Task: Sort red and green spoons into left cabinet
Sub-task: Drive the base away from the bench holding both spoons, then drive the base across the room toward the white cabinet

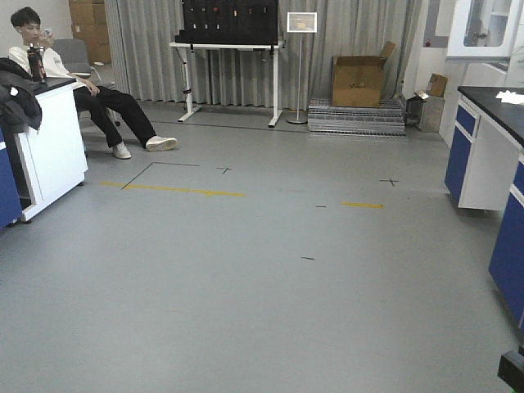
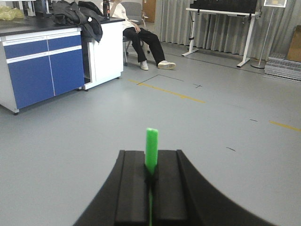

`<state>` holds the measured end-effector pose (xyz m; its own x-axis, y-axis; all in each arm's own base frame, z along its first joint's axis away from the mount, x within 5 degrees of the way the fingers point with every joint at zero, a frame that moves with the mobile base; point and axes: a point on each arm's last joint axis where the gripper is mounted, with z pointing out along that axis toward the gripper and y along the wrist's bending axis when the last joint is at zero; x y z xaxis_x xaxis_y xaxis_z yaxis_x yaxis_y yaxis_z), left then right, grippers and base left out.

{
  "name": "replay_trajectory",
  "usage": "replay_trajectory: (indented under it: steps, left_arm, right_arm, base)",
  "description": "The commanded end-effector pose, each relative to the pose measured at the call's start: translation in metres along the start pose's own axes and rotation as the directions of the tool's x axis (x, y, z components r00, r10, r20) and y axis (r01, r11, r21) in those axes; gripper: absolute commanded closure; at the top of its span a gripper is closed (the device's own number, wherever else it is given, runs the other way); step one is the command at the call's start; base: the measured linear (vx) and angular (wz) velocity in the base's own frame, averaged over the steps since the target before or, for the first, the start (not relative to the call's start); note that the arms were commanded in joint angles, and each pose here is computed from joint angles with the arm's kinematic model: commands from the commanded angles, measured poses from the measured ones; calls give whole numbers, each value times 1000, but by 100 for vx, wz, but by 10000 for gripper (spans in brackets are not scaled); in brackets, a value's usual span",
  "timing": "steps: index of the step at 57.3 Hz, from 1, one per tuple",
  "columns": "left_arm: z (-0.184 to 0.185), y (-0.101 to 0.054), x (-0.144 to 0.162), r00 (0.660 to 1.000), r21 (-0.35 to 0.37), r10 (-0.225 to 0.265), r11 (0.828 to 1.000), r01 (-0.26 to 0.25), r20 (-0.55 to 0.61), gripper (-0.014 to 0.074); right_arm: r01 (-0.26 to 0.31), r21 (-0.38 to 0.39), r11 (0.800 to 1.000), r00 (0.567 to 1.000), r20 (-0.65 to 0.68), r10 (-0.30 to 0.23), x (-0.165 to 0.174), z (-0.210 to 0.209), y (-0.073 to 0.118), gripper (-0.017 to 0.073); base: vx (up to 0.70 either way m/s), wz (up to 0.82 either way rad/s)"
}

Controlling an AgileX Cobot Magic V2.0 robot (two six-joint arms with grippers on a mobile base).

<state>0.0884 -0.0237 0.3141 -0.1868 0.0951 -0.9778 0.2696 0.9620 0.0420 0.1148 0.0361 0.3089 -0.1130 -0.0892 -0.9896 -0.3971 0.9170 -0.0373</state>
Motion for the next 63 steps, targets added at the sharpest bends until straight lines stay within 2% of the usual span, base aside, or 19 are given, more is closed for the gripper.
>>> replay_trajectory:
  steps: [1, 63]
  left_arm:
    - [-2, 2, -15, 996, -17, -18, 1000, 20, 93, 594]
    - [-2, 2, -14, 996, -16, -18, 1000, 20, 90, 594]
  right_arm:
    - [-22, 20, 1000, 999, 45, 21, -11, -2, -2, 563]
    - [-22, 20, 1000, 999, 45, 21, -11, -2, -2, 563]
  base:
    - [44, 7]
    - [52, -2]
